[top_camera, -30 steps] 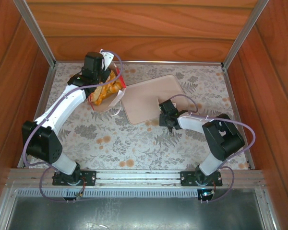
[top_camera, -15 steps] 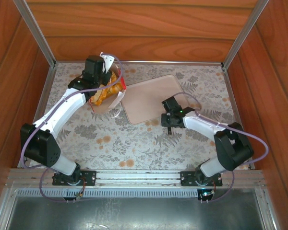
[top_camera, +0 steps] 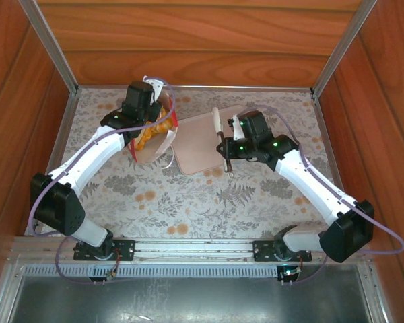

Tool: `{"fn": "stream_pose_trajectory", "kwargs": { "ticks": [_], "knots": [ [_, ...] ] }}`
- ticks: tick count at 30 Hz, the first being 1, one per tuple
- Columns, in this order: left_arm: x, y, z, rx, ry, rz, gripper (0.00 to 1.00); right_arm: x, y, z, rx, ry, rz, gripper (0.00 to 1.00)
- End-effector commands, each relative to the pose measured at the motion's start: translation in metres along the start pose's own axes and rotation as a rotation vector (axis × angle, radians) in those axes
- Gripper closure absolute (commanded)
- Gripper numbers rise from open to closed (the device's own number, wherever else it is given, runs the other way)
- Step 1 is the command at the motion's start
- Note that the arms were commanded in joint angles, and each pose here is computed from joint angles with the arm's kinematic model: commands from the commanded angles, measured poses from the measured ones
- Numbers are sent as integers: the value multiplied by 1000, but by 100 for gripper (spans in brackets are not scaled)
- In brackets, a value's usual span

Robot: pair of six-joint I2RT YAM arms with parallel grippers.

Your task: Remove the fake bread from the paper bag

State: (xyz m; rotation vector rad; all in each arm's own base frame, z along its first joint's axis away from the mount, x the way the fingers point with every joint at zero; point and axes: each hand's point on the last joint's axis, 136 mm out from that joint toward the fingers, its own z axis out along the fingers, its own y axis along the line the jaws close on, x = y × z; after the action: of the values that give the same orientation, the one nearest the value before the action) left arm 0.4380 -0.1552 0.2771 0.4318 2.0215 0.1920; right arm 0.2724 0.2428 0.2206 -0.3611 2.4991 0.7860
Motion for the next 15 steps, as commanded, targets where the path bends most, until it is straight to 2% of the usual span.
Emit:
{"fn": "stream_pose_trajectory", "kwargs": {
  "ticks": [1, 6, 15],
  "knots": [
    [-15, 10, -17, -29, -47, -58, 100, 14, 44, -13, -222, 128, -20, 74],
    [-14, 11, -16, -38, -41, -69, 100, 15, 75, -25, -360, 173, -45, 71],
    [-19, 11, -12, -38, -46, -69, 100, 18, 110, -33, -462, 228, -103, 63]
  ]
}}
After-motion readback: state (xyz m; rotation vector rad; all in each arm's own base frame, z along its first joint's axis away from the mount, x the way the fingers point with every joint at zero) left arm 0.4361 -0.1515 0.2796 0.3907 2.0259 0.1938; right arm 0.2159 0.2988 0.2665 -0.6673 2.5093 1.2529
